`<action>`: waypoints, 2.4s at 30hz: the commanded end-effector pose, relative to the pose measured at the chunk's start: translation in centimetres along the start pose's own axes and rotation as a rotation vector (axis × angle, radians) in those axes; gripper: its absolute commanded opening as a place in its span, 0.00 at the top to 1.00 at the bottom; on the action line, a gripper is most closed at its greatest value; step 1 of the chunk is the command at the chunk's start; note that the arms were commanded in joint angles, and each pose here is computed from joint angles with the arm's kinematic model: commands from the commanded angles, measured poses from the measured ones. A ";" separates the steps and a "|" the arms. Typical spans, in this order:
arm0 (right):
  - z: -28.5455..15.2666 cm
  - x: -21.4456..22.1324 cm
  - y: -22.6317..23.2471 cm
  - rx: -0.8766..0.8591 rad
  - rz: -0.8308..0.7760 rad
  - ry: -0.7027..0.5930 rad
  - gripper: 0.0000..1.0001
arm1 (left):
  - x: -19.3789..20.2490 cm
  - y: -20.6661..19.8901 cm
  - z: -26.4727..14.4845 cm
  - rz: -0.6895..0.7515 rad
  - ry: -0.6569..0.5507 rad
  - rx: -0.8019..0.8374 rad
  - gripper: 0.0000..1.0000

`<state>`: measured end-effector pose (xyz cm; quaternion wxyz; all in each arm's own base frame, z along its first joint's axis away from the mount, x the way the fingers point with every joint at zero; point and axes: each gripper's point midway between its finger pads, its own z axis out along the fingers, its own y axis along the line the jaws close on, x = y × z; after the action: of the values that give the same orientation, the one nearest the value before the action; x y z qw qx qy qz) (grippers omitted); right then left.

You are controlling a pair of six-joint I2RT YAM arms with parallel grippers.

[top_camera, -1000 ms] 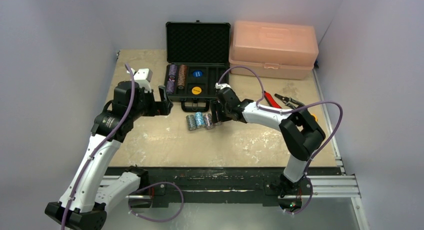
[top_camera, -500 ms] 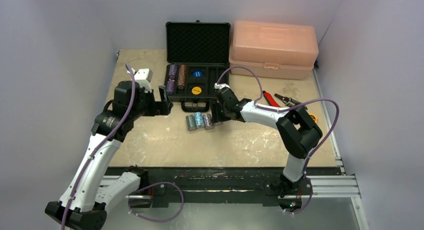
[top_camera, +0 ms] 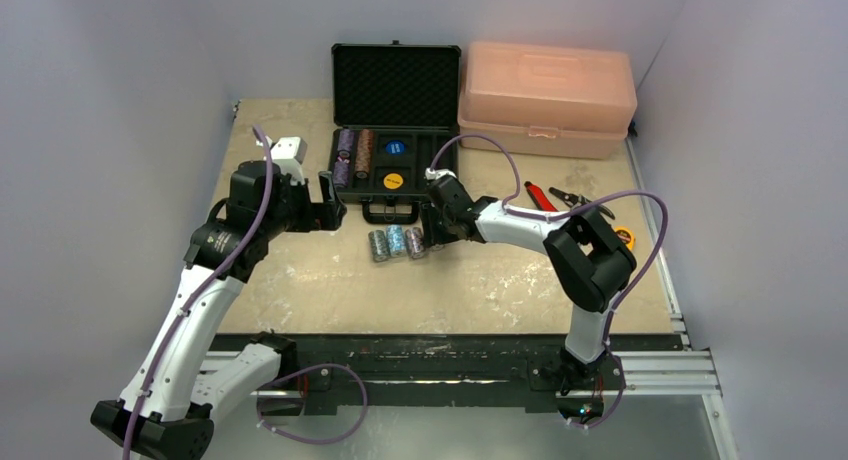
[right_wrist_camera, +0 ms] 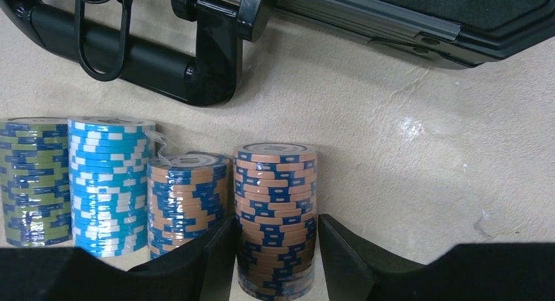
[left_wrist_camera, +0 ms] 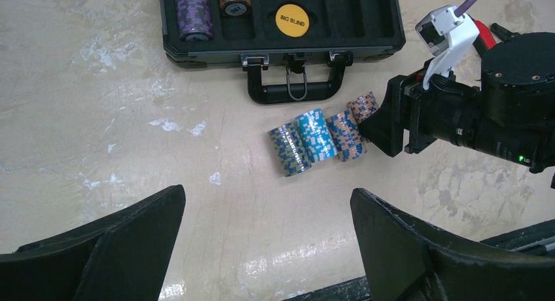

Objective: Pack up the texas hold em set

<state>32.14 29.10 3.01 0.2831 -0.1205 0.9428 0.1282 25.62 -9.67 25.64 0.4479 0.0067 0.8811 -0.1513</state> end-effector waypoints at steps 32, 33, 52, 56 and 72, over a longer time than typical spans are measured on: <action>-2.9 -4.0 0.8 0.000 0.001 -0.093 1.00 | -0.5 -0.4 0.0 0.033 -0.011 0.027 0.02; -3.0 -4.1 0.8 -0.001 0.002 -0.097 1.00 | -0.5 -0.4 0.0 0.033 -0.012 0.027 0.02; -4.9 -5.8 1.2 -0.009 0.011 -0.142 1.00 | -0.5 -0.5 0.0 0.033 -0.012 0.031 0.03; -5.6 -6.4 1.3 -0.013 0.014 -0.156 1.00 | -0.5 -0.5 -0.1 0.034 -0.012 0.031 0.03; -8.4 -11.5 2.9 -0.028 0.047 -0.255 1.00 | -0.5 -0.4 -0.2 0.032 -0.015 0.028 0.00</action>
<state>33.78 29.65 11.81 0.3341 -0.1096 0.9256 0.1402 25.59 -9.90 25.33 0.4416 0.0203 0.8839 -0.1525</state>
